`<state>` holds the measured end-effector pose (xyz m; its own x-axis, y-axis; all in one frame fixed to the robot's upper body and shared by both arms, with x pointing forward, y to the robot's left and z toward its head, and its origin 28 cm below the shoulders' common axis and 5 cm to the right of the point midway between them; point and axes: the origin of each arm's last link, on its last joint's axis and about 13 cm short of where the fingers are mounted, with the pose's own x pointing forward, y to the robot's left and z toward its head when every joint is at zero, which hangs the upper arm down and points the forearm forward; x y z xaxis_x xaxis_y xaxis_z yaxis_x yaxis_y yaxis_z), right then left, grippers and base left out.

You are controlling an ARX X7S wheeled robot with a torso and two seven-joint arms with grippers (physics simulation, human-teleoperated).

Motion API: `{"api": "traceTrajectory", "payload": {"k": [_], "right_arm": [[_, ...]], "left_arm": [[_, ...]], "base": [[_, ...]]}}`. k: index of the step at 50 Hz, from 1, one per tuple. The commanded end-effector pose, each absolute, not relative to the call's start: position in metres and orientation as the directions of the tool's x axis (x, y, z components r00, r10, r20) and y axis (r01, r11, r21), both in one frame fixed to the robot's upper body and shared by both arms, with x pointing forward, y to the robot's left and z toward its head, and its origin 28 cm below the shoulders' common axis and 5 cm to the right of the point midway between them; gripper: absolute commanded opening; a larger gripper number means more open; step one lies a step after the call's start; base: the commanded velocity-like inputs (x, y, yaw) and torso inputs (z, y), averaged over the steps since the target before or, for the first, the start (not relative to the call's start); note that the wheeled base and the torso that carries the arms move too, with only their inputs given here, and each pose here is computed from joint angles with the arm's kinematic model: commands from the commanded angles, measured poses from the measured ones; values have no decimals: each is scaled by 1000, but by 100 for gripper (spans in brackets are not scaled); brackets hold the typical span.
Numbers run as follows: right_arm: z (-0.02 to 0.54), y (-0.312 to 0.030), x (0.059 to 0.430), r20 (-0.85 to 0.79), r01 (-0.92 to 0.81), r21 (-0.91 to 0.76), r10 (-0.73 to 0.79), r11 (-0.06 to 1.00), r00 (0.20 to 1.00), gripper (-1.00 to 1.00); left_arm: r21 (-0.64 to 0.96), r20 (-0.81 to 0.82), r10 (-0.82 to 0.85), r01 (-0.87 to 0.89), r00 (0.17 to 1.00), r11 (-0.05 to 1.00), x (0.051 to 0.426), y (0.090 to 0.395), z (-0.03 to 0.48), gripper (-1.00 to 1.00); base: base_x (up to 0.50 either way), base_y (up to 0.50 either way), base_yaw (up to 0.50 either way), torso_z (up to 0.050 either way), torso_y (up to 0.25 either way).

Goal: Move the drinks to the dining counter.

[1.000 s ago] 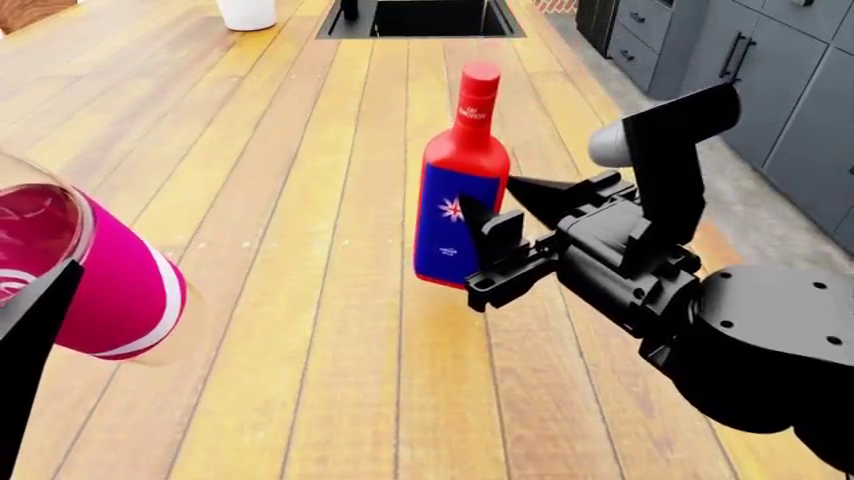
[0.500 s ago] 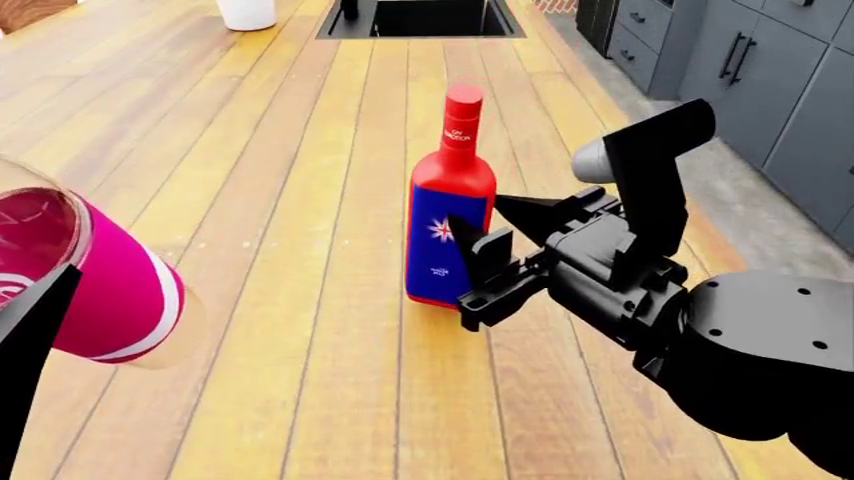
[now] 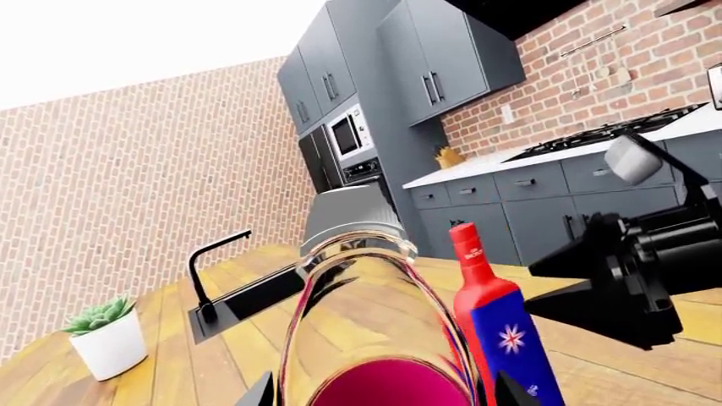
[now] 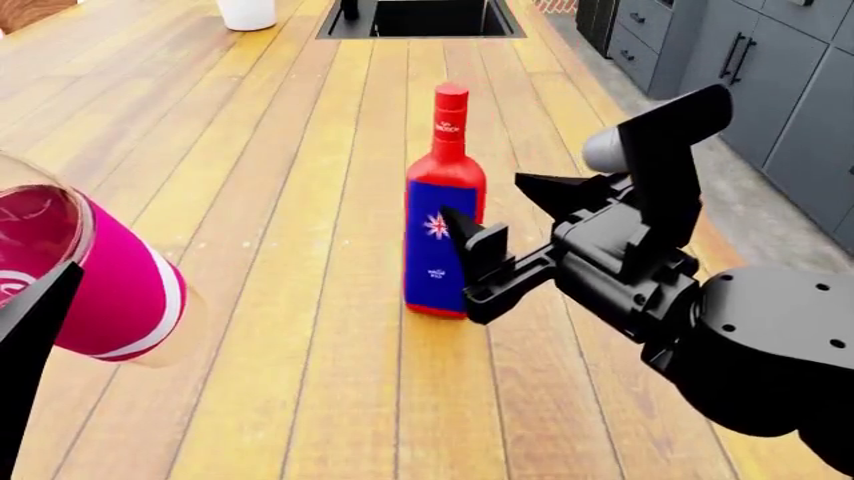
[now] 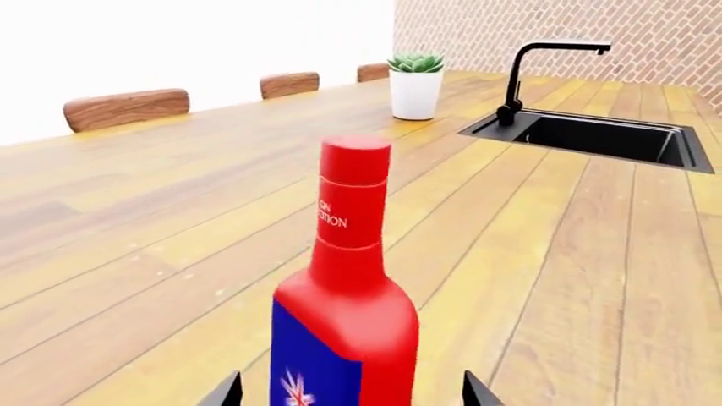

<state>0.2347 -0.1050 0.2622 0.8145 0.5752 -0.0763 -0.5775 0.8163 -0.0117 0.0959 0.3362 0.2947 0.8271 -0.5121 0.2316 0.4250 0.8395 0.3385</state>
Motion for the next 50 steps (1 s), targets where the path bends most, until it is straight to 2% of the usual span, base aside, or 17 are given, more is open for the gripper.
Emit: {"api": "traceTrajectory", "payload": {"k": [1, 31, 40, 50], "right_arm": [[265, -107, 234, -60, -569, -19, 567, 822, 821, 100], [287, -113, 212, 7, -609, -15, 610, 793, 793, 100], [304, -132, 184, 136, -527, -4, 523, 850, 842, 100], [314, -147, 157, 230, -469, 15, 453, 883, 861, 100]], "left_arm": [[333, 234, -508, 423, 829, 843, 95, 336, 295, -100], [330, 230, -520, 437, 822, 837, 103, 334, 294, -100], [333, 212, -529, 448, 822, 830, 112, 330, 294, -100], [339, 115, -448, 389, 886, 856, 136, 322, 303, -100]], "base": [[0, 0, 0, 0, 0], [0, 0, 0, 0, 0], [0, 0, 0, 1, 0], [0, 0, 0, 0, 0]]}}
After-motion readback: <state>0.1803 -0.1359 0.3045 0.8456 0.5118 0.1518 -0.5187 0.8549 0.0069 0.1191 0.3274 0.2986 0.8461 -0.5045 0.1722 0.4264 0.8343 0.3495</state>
